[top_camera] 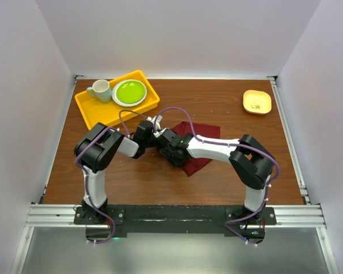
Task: Fold the napkin, place the utensils inside, and roll it up
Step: Roll the napkin with the utensil
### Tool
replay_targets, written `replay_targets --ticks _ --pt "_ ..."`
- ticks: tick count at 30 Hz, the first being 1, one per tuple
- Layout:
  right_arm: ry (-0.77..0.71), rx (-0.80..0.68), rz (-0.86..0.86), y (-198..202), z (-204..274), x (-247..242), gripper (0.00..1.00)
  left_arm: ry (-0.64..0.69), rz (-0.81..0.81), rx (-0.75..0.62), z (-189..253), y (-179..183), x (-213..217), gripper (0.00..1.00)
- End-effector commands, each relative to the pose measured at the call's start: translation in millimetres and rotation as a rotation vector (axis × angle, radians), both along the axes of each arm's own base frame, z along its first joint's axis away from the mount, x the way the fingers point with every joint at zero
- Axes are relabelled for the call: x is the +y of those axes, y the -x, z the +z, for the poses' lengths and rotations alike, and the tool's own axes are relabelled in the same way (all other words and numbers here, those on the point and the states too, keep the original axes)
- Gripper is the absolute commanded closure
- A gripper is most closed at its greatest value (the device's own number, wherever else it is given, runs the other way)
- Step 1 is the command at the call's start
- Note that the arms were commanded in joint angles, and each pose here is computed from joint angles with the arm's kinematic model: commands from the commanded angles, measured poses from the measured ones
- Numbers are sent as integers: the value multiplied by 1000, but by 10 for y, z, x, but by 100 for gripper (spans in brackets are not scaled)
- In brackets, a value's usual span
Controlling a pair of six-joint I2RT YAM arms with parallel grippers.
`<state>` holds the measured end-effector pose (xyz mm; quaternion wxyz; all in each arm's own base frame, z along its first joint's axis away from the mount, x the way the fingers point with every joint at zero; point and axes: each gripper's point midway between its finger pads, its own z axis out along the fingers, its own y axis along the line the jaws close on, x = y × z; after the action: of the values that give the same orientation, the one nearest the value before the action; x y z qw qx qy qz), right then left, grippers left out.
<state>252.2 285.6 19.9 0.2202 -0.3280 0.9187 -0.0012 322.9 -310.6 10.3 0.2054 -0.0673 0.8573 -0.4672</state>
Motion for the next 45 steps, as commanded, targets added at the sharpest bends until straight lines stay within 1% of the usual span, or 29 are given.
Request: replay_targets --ticks 1,4,7,8,9,11,12,14,15,16,17,18,19,20,21,22,24,26,28,29,31,32,33,34,35,36,39,40,45 --pt "89 32 -72 98 -365 -235 41 -292 36 310 -971 644 570 100" --pt "101 58 -109 176 -494 -307 41 -260 30 313 -901 620 551 100" --pt "89 98 -105 292 -625 -343 48 -230 25 310 -808 579 536 100" --pt "71 126 -100 340 -658 -326 51 -223 25 301 -777 557 532 100" --pt "67 142 -94 376 -691 -335 61 -212 16 288 -714 536 522 100" --pt "45 173 -94 407 -724 -306 70 -204 6 261 -619 466 501 100" --pt "11 202 -88 440 -720 -253 76 -208 -3 242 -550 441 510 100" --pt "-23 224 -82 466 -704 -219 82 -211 -8 198 -430 329 531 98" --pt "-60 268 -82 501 -717 -192 85 -203 -6 171 -289 275 542 93" --pt "-70 274 -73 490 -721 -189 90 -200 -1 151 -204 220 560 89" --pt "-93 295 -67 512 -715 -164 92 -192 16 121 -76 101 595 84" --pt "-137 341 -53 560 -704 -107 93 -202 22 93 78 57 643 75" --pt "-161 364 -42 571 -696 -82 97 -203 27 68 194 -8 667 71" --pt "-185 389 -39 594 -696 -77 99 -198 49 -3 454 -165 710 67" --pt "-234 396 -45 546 -668 -37 99 -212 59 -1 530 -177 759 60" --pt "-297 452 -30 611 -626 35 100 -219 72 -17 631 -219 795 57" --pt "-355 479 -52 564 -624 14 100 -257 108 -46 880 -285 919 52" --pt "-418 548 -39 636 -605 53 100 -278 132 -80 1058 -321 979 50" --pt "-481 605 -49 641 -625 66 100 -292 150 -79 1167 -246 1043 49" --pt "-545 683 -41 747 -581 102 100 -280 156 -76 1222 -190 1050 49" --pt "-636 729 -79 682 -566 134 100 -254 135 -41 1143 -24 1035 51" --pt "-678 807 -89 771 -582 137 100 -202 109 -36 1196 69 976 52" --pt "-713 834 -128 725 -581 141 100 -154 96 -69 1247 69 918 55" --pt "-729 873 -144 744 -590 138 100 -135 82 -38 1119 185 912 58" --pt "-732 912 -171 768 -650 118 100 -80 66 -16 1147 259 844 62" --pt "-755 941 -203 748 -631 107 100 -31 56 -77 1233 209 772 68" --pt "-792 991 -269 685 -651 57 100 15 45 -110 1197 256 659 74" --pt "-794 1003 -287 664 -658 39 100 32 44 -97 1132 293 647 76" --pt "-759 1080 -402 593 -697 -85 100 130 36 -93 1003 248 479 83"
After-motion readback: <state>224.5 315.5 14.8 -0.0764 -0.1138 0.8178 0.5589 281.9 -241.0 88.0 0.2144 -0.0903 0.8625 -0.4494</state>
